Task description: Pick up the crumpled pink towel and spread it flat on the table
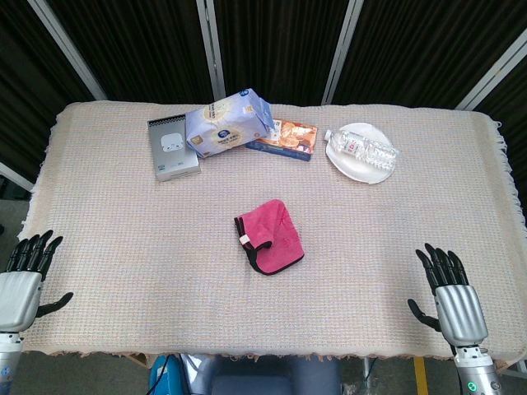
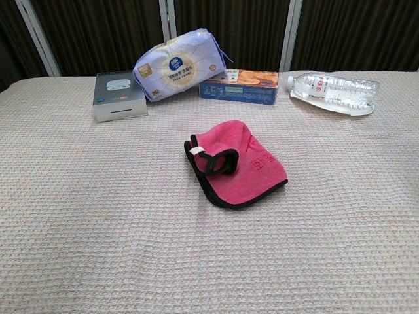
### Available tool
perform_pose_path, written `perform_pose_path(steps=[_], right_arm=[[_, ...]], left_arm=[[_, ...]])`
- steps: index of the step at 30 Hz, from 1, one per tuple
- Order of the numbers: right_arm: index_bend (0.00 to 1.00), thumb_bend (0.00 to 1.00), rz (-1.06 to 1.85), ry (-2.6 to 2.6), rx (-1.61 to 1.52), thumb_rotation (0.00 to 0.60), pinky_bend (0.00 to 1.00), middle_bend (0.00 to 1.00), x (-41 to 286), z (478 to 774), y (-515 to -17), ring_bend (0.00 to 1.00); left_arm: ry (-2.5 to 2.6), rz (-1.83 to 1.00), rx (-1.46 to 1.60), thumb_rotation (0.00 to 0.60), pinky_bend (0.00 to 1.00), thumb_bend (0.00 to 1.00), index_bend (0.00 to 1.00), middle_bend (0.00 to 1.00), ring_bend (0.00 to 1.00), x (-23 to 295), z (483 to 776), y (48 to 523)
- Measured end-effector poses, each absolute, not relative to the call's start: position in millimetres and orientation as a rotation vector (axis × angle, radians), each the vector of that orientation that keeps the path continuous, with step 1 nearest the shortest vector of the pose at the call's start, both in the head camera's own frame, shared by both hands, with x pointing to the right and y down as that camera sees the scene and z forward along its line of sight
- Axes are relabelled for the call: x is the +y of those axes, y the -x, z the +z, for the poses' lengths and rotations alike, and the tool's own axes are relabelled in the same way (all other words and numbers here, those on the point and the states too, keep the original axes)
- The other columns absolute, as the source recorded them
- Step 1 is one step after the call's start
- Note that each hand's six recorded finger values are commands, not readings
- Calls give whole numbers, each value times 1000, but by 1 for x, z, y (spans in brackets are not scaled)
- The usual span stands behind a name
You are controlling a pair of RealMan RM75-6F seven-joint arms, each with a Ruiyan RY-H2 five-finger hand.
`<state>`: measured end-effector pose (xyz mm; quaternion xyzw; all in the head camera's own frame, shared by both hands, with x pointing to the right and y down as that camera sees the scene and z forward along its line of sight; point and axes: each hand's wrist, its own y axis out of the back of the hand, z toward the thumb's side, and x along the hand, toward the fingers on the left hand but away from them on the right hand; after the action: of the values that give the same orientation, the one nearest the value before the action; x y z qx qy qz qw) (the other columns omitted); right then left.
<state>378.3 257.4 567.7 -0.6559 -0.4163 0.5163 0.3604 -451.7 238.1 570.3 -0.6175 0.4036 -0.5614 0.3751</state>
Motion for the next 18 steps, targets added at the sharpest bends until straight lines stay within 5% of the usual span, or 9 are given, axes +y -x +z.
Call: perform_pose_path(steps=[18], right_arm=[[0, 268, 1366, 1673, -1082, 600, 0, 0, 253, 568, -382, 0]], left_arm=[[1648, -1307, 1013, 600, 33, 20, 191, 42, 0, 213, 573, 418]])
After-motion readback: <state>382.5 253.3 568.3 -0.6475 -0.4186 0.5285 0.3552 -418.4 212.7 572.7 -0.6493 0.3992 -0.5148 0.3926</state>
